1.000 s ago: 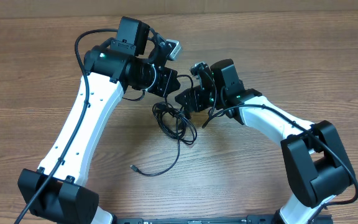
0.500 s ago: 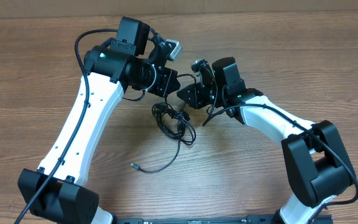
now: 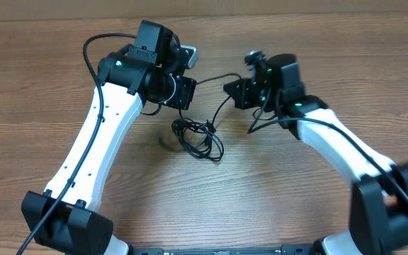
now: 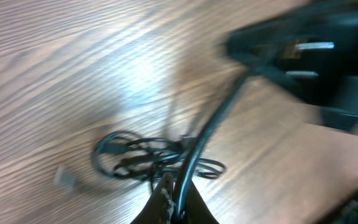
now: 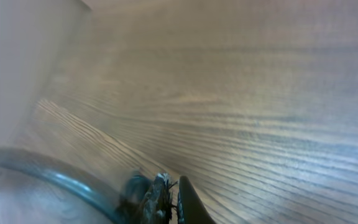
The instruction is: Untangle cables
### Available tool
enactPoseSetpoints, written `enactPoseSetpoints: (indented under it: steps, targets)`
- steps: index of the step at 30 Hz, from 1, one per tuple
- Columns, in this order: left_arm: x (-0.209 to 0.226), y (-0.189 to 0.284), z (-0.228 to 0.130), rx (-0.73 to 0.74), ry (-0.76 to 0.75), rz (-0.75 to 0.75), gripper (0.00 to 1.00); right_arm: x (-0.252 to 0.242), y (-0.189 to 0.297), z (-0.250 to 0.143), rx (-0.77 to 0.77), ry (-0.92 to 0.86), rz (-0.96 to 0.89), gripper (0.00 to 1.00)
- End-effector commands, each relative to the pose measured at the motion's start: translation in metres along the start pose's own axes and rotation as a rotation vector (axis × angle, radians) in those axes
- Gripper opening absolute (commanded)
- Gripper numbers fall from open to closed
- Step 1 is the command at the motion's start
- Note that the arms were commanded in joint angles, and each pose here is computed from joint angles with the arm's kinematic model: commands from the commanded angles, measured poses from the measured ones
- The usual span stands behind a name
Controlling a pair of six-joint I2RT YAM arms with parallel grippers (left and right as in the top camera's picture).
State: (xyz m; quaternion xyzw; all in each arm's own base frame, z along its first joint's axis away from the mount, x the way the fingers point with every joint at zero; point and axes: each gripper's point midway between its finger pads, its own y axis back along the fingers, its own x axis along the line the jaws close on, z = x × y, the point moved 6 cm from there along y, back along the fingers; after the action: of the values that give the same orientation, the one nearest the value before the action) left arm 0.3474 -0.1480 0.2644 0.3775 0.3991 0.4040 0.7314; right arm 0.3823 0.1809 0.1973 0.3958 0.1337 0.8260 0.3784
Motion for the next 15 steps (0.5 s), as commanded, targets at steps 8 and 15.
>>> enactPoseSetpoints:
  steps: [8, 15]
  targets:
    - [0.023, 0.002, -0.001, -0.006, 0.065, 0.182, 0.09, 0.052, 0.079, 0.043, -0.209, 0.222, 0.037, 0.04]
    - [0.022, 0.001, -0.002, -0.005, 0.082, 0.179, 0.13, 0.07, 0.121, 0.057, -0.336, 0.307, -0.035, 0.04]
